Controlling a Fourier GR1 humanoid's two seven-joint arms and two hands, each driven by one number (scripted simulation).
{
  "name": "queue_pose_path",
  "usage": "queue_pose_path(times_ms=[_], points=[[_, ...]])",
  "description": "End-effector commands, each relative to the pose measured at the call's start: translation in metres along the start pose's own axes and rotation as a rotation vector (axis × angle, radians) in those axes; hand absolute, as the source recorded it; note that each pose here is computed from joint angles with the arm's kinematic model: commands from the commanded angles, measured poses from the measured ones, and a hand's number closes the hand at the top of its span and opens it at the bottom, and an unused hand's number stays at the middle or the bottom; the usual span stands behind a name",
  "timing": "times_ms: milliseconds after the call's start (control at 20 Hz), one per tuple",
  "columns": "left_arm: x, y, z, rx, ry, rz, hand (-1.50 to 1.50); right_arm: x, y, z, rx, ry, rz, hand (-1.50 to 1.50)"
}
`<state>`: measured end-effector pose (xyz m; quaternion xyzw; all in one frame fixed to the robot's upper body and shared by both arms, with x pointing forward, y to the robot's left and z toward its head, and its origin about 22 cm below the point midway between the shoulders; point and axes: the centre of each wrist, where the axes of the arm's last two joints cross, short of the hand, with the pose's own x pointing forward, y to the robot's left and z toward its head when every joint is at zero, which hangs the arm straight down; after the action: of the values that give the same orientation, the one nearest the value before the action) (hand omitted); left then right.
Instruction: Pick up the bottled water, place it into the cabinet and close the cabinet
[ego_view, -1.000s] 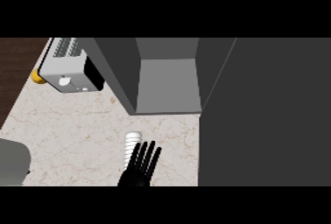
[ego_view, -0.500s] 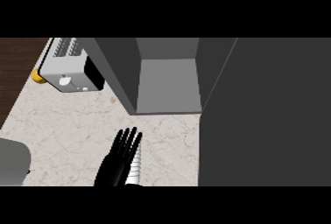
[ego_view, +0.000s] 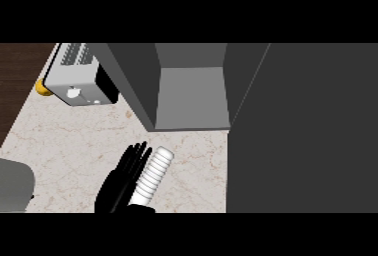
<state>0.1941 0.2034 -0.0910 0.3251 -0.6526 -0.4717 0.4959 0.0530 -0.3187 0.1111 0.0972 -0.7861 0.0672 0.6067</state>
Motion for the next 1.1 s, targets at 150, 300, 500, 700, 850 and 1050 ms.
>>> queue_pose_path(times_ms=[150,300,500,700,850,1050], points=[[-0.02,-0.014,0.009,-0.031,-0.035,0.099,1.5,0.035,0.018,0.002,0.031,-0.091,-0.04,-1.5],[-0.034,-0.004,-0.009,-0.027,-0.026,0.213,1.5,0.037,0.013,0.001,0.026,-0.09,-0.032,-1.5],[-0.013,-0.015,-0.018,-0.042,-0.057,0.263,1.5,0.045,0.013,0.0,0.032,-0.096,-0.032,-1.5],[-0.017,-0.019,-0.012,-0.075,-0.114,0.204,1.5,0.052,0.018,0.0,0.029,-0.084,-0.026,-1.5],[-0.013,-0.019,-0.018,-0.073,-0.192,0.204,1.5,0.047,0.011,0.003,0.017,-0.067,-0.016,-1.5],[0.012,-0.009,-0.026,0.253,0.009,0.819,1.5,0.016,-0.003,0.009,-0.008,-0.072,0.001,-1.5]])
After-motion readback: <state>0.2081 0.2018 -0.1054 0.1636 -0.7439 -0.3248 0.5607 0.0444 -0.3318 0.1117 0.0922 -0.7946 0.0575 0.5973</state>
